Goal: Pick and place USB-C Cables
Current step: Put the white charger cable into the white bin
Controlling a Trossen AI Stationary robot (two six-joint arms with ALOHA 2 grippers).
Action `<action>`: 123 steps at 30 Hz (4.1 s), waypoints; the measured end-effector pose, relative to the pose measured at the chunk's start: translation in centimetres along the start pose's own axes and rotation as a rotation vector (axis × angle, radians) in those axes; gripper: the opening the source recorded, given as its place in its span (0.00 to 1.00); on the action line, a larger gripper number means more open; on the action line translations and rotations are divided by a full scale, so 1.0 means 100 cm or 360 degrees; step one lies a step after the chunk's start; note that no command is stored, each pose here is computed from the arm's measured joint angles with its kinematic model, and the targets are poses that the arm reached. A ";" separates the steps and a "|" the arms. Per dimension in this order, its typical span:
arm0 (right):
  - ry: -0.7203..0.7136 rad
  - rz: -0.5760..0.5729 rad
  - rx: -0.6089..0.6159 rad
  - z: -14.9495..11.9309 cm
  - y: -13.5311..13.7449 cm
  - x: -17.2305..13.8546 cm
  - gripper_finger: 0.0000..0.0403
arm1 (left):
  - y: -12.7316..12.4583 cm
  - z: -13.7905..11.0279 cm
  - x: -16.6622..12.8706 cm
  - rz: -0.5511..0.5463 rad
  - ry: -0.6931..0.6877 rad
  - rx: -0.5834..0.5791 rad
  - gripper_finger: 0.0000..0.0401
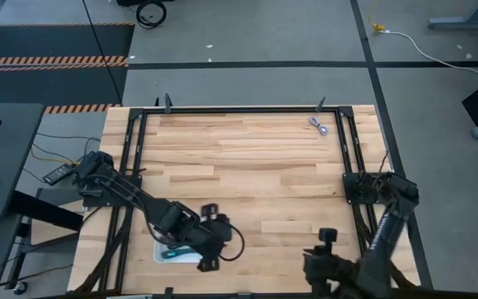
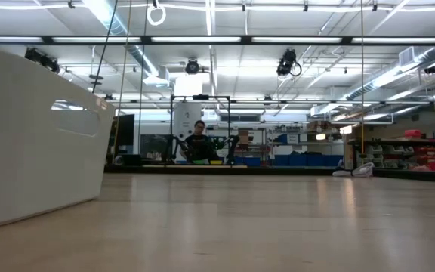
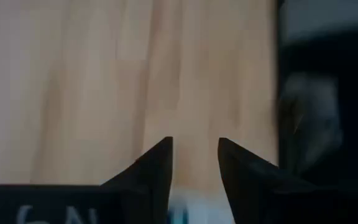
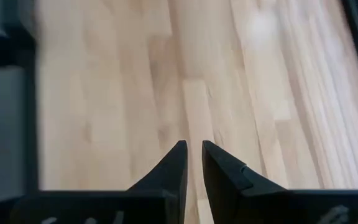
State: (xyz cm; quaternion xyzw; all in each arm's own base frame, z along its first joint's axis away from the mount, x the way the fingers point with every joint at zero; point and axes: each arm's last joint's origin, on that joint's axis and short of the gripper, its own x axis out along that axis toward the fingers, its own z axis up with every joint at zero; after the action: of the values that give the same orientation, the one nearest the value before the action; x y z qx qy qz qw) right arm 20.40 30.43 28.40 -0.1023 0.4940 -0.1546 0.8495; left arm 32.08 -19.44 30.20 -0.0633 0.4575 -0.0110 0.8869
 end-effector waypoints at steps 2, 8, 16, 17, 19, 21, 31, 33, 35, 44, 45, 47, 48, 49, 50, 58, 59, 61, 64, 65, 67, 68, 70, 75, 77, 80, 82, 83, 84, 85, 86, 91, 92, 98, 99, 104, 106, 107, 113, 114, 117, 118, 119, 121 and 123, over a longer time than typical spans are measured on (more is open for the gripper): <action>0.0087 -0.0030 -0.0030 -0.004 0.000 0.017 0.16 | -0.006 0.018 -0.011 0.0014 -0.0245 0.0072 0.31; 0.0252 -0.0181 -0.0097 -0.024 -0.003 0.055 0.23 | -0.028 0.053 -0.042 0.0100 -0.0921 0.0255 0.29; 0.0244 -0.0423 -0.0251 -0.028 -0.020 0.094 0.25 | -0.049 0.061 -0.033 -0.0091 -0.1143 0.0304 0.29; 0.0210 -0.0468 -0.0251 -0.025 -0.023 0.099 0.25 | -0.054 0.059 -0.025 -0.0091 -0.1142 0.0325 0.28; 0.0156 -0.0553 -0.0249 -0.018 -0.032 0.110 0.25 | -0.067 0.054 -0.009 -0.0099 -0.1140 0.0391 0.28; 0.0121 -0.0619 -0.0254 -0.009 -0.040 0.121 0.25 | -0.076 0.049 0.005 -0.0096 -0.1154 0.0468 0.28; 0.0140 -0.0622 -0.0473 0.050 -0.090 0.197 0.25 | -0.096 0.045 -0.012 -0.0277 -0.1317 0.0308 0.28; 0.0162 -0.0597 -0.0506 0.063 -0.105 0.211 0.25 | -0.105 0.038 -0.016 -0.0318 -0.1315 0.0332 0.28; 0.0181 -0.0556 -0.0508 0.074 -0.121 0.226 0.25 | -0.113 0.031 -0.019 -0.0348 -0.1310 0.0363 0.28; 0.0382 -0.0493 -0.0416 0.093 -0.201 0.270 0.25 | -0.130 0.015 -0.026 -0.0351 -0.1312 0.0369 0.28; 0.0414 -0.0505 -0.0400 0.092 -0.209 0.273 0.25 | -0.131 0.015 -0.025 -0.0335 -0.1312 0.0361 0.28; 0.0483 -0.0532 -0.0347 0.090 -0.228 0.280 0.25 | -0.130 0.014 -0.022 -0.0305 -0.1299 0.0354 0.28; 0.0520 -0.0535 -0.0318 0.089 -0.238 0.284 0.25 | -0.129 0.014 -0.020 -0.0302 -0.1294 0.0335 0.28; 0.0562 -0.0530 -0.0288 0.087 -0.248 0.287 0.25 | -0.128 0.016 -0.019 -0.0298 -0.1295 0.0318 0.28; 0.0601 -0.0519 -0.0254 0.085 -0.258 0.290 0.25 | -0.127 0.016 -0.018 -0.0288 -0.1293 0.0313 0.28; 0.0771 -0.0359 0.0111 0.065 -0.339 0.315 0.25 | -0.124 0.019 -0.016 -0.0270 -0.1283 0.0249 0.28; 0.0792 -0.0354 0.0154 0.061 -0.349 0.317 0.25 | -0.123 0.019 -0.016 -0.0260 -0.1285 0.0244 0.28; 0.0839 -0.0359 0.0234 0.053 -0.369 0.320 0.25 | -0.123 0.019 -0.016 -0.0236 -0.1291 0.0233 0.28; 0.0946 -0.0381 0.0333 0.036 -0.398 0.322 0.25 | -0.121 0.020 -0.015 -0.0193 -0.1301 0.0220 0.28; 0.0980 -0.0386 0.0362 0.031 -0.407 0.322 0.25 | -0.120 0.021 -0.015 -0.0179 -0.1304 0.0230 0.28; 0.1036 -0.0387 0.0419 0.019 -0.425 0.323 0.25 | -0.119 0.022 -0.014 -0.0151 -0.1308 0.0248 0.28; 0.1058 -0.0387 0.0452 0.014 -0.433 0.323 0.25 | -0.117 0.023 -0.014 -0.0138 -0.1310 0.0257 0.28; 0.1086 -0.0390 0.0524 0.003 -0.449 0.323 0.25 | -0.114 0.026 -0.012 -0.0116 -0.1313 0.0256 0.28; 0.1132 -0.0332 0.0709 -0.021 -0.479 0.321 0.25 | -0.103 0.035 -0.008 -0.0070 -0.1318 0.0231 0.28; 0.1165 -0.0314 0.0731 -0.030 -0.488 0.320 0.25 | -0.099 0.039 -0.005 -0.0050 -0.1319 0.0220 0.28; 0.1214 -0.0359 0.0776 -0.043 -0.502 0.317 0.25 | -0.092 0.044 -0.003 -0.0021 -0.1322 0.0203 0.28; 0.1253 -0.0368 0.0800 -0.052 -0.510 0.315 0.25 | -0.088 0.047 -0.001 -0.0006 -0.1322 0.0195 0.28; 0.1268 -0.0365 0.0804 -0.056 -0.514 0.314 0.25 | -0.086 0.048 0.000 0.0001 -0.1321 0.0192 0.28; 0.1283 -0.0366 0.0796 -0.059 -0.517 0.313 0.25 | -0.085 0.049 0.000 0.0009 -0.1316 0.0189 0.28; 0.1306 -0.0361 0.0789 -0.062 -0.519 0.312 0.25 | -0.084 0.049 0.001 0.0014 -0.1310 0.0187 0.28; 0.1332 -0.0342 0.0776 -0.065 -0.520 0.310 0.25 | -0.083 0.049 0.002 0.0016 -0.1301 0.0187 0.28; 0.1450 -0.0244 0.0721 -0.076 -0.522 0.304 0.29 | -0.082 0.047 0.003 -0.0030 -0.1248 0.0154 0.28; 0.1455 -0.0209 0.0721 -0.077 -0.522 0.304 0.30 | -0.082 0.046 0.002 -0.0039 -0.1230 0.0130 0.28; 0.1418 -0.0006 0.0818 -0.083 -0.522 0.301 0.39 | -0.079 0.038 -0.010 -0.0028 -0.1099 0.0062 0.28; 0.1421 0.0015 0.0829 -0.083 -0.521 0.301 0.41 | -0.079 0.036 -0.010 -0.0012 -0.1086 0.0061 0.28; 0.1394 0.0126 0.0879 -0.083 -0.519 0.300 0.45 | -0.081 0.031 -0.011 0.0065 -0.1082 0.0052 0.28; 0.1361 0.0177 0.0904 -0.082 -0.518 0.301 0.45 | -0.082 0.030 -0.011 0.0069 -0.1076 0.0055 0.28; 0.1335 0.0199 0.0921 -0.082 -0.518 0.301 0.45 | -0.081 0.030 -0.011 0.0069 -0.1074 0.0057 0.28; 0.1278 0.0211 0.0992 -0.090 -0.522 0.304 0.45 | -0.080 0.031 -0.010 0.0076 -0.1074 0.0042 0.28; 0.1302 0.0196 0.0988 -0.094 -0.522 0.305 0.45 | -0.080 0.031 -0.010 0.0076 -0.1075 0.0042 0.28; 0.1375 0.0112 0.0951 -0.108 -0.523 0.307 0.45 | -0.080 0.031 -0.010 0.0077 -0.1073 0.0043 0.28; 0.1394 0.0090 0.0947 -0.112 -0.524 0.307 0.45 | -0.080 0.031 -0.010 0.0077 -0.1073 0.0043 0.28; 0.1408 0.0076 0.0951 -0.116 -0.524 0.307 0.45 | -0.080 0.031 -0.010 0.0076 -0.1074 0.0043 0.28; 0.1414 0.0072 0.0972 -0.123 -0.525 0.308 0.45 | -0.080 0.031 -0.010 0.0080 -0.1075 0.0042 0.28; 0.1413 0.0066 0.0994 -0.129 -0.526 0.309 0.45 | -0.079 0.031 -0.010 0.0094 -0.1079 0.0037 0.28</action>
State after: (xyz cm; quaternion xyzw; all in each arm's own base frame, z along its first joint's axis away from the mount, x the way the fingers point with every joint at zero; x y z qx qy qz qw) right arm 15.02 -30.05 14.31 0.2397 0.7377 -0.3056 0.5522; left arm 34.35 -26.91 33.79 -0.0399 0.1379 0.0311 0.9891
